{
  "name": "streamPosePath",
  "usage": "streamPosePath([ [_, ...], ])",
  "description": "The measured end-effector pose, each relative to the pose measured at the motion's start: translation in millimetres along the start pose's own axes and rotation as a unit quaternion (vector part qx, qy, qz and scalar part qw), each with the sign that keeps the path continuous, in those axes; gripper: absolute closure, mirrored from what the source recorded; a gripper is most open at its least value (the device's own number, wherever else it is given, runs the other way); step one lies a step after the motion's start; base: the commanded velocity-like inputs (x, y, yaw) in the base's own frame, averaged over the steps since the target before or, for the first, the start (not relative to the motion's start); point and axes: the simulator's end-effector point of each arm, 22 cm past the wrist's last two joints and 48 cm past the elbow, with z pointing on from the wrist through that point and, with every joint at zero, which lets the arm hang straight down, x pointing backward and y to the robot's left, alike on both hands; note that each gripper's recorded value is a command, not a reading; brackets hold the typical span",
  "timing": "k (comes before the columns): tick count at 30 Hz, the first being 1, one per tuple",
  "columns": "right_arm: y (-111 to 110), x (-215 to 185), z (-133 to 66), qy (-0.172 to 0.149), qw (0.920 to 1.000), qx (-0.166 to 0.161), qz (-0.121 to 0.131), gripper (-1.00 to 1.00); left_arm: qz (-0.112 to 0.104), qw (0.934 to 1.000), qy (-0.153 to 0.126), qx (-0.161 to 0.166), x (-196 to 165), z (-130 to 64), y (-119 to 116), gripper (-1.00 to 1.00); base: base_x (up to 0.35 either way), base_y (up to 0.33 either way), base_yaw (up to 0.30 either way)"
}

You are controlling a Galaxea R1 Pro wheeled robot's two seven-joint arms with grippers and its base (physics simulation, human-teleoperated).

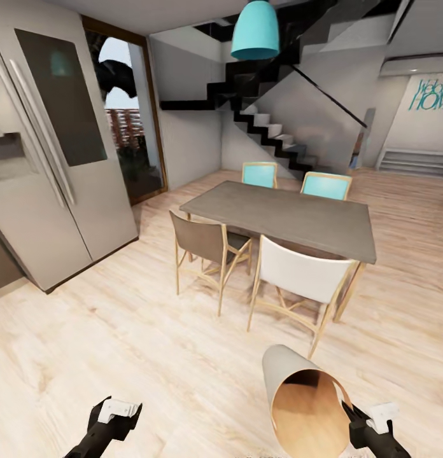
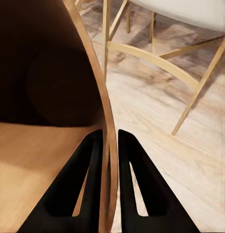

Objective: Put the three can of soda from the living room inside the tash can in the kitchen.

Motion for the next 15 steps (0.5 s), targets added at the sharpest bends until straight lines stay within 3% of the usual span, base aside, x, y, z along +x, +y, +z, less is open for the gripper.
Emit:
streamPosePath([
  [15,0.1,3.3,0.4,0.004,1.0000,0.000,0.001,1.00,0.000,1.0000,0.004,0.001,3.9,0.5,-0.4,-1.00,0.000,-0.289,-0.224],
])
